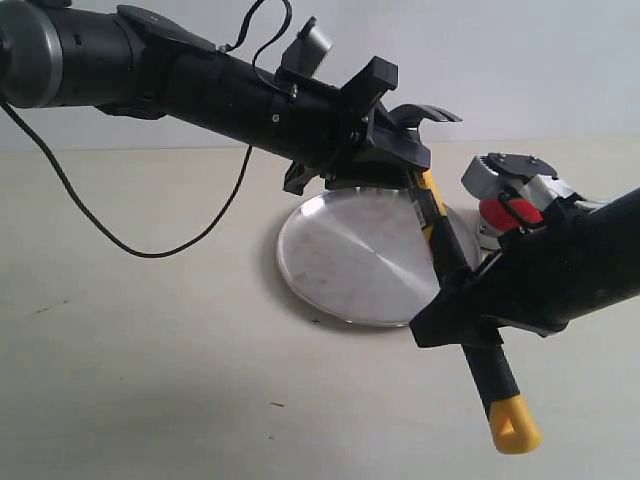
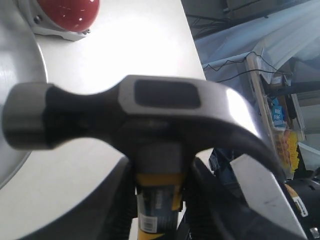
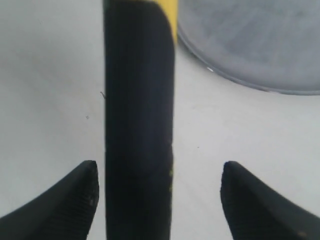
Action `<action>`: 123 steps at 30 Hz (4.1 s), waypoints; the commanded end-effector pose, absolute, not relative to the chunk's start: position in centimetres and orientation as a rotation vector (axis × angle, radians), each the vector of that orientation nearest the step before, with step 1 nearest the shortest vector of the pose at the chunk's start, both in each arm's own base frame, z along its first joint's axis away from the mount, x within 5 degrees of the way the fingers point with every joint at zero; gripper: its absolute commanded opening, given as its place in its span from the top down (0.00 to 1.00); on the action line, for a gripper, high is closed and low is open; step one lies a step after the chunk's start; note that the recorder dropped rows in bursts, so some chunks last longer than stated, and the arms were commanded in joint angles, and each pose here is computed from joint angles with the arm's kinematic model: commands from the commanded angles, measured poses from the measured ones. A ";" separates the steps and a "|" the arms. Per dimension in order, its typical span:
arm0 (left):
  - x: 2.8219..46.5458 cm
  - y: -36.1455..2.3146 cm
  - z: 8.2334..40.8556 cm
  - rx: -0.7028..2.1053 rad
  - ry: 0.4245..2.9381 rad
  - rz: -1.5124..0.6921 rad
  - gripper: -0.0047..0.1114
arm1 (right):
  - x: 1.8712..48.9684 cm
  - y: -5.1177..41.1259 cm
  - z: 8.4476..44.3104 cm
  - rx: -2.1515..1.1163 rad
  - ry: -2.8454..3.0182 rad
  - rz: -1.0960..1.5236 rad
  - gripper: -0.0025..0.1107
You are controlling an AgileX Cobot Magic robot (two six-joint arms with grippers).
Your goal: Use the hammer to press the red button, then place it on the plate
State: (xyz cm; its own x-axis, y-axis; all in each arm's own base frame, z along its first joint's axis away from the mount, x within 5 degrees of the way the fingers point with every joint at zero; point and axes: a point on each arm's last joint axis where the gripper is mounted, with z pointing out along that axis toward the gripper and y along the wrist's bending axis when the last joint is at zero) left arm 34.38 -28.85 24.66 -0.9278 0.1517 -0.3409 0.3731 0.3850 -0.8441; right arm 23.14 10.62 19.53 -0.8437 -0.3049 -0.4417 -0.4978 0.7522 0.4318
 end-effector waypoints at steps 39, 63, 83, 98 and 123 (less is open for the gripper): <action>34.5 -28.0 25.6 0.561 2.413 -1.507 0.96 | 22.9 10.7 21.6 -0.624 2.477 0.789 0.98; 34.3 -27.2 24.4 0.653 2.518 -1.346 0.96 | 22.2 10.1 24.7 -0.537 2.343 0.711 0.98; 34.2 -27.3 24.5 0.641 2.528 -1.363 0.50 | 22.1 9.9 25.3 -0.520 2.308 0.688 0.98; 33.8 -26.1 26.9 0.656 2.482 -1.397 0.50 | 22.0 8.6 26.2 -0.432 2.301 0.519 0.98; 14.7 -14.8 31.2 0.776 1.865 -1.183 0.96 | 20.4 3.7 26.7 -0.195 2.451 -0.068 0.98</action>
